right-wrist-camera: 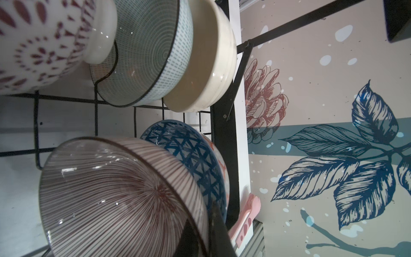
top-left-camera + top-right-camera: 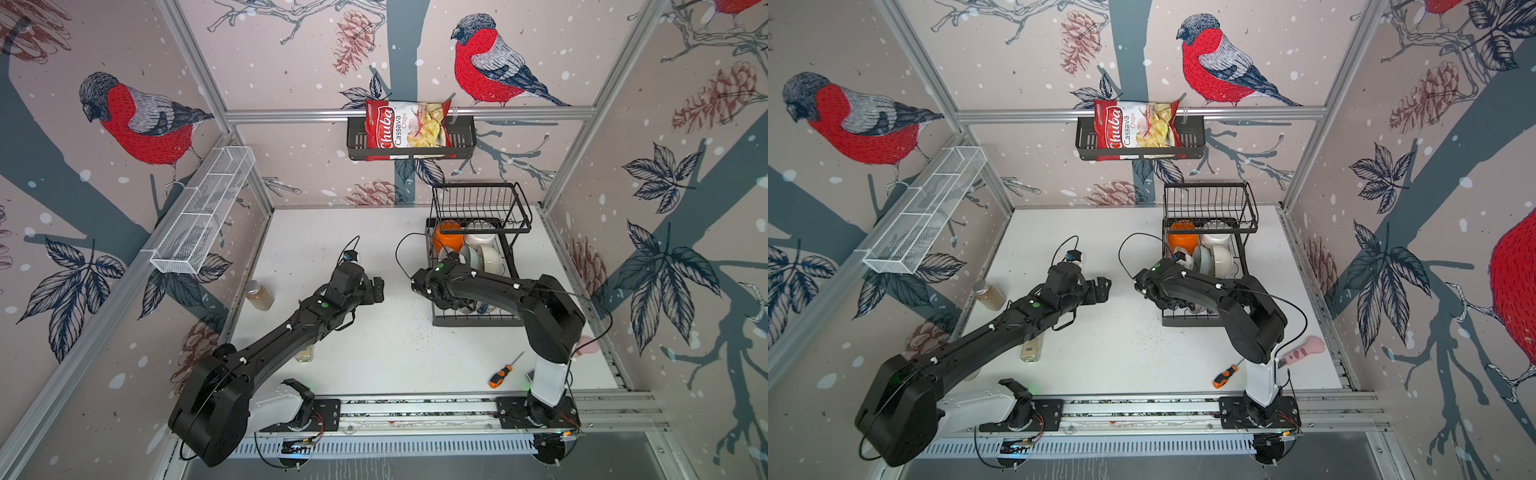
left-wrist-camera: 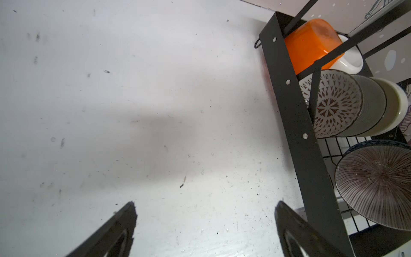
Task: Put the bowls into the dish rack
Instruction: 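Settle the pink-striped bowl upright in the slot with the right gripper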
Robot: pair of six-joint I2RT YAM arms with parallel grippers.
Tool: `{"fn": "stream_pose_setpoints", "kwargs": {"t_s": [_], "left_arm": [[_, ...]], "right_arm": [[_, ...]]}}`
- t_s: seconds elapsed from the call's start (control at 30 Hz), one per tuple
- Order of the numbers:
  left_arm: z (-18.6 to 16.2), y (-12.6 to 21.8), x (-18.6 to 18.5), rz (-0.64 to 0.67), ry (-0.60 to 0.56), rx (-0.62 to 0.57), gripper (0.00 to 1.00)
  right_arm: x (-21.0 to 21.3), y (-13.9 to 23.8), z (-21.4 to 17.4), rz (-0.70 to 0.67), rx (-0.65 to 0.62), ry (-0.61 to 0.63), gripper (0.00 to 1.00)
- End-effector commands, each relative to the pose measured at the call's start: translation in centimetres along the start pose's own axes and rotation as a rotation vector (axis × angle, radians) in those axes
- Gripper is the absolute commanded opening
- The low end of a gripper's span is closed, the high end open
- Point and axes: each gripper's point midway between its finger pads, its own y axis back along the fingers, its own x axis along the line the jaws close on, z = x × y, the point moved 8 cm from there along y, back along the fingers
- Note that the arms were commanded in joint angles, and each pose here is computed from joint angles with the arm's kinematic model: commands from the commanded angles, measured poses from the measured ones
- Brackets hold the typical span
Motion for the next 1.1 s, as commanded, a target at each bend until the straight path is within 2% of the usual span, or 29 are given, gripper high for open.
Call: {"fn": "stream_pose_setpoints", "kwargs": {"t_s": [0.0,0.6,1.07], "left_arm": [[0.5,0.5,0.4,0.02,-0.019,-0.033,0.96],[1.0,0.9,0.7,0.027,-0.031,-0.043,0.96],[1.1,1.1,1.1,0.034,-0.033,-0.047,0.96]], "right_arm": [[-0.3,-0.1,0.3,-0.057,-0.027,0.043,0.0],[2.3,-0.9,0.8,-0.081,-0.009,0.118,0.0],[4.1,0.7,0.7,-0.014,-0.008,0.151,0.0]]}}
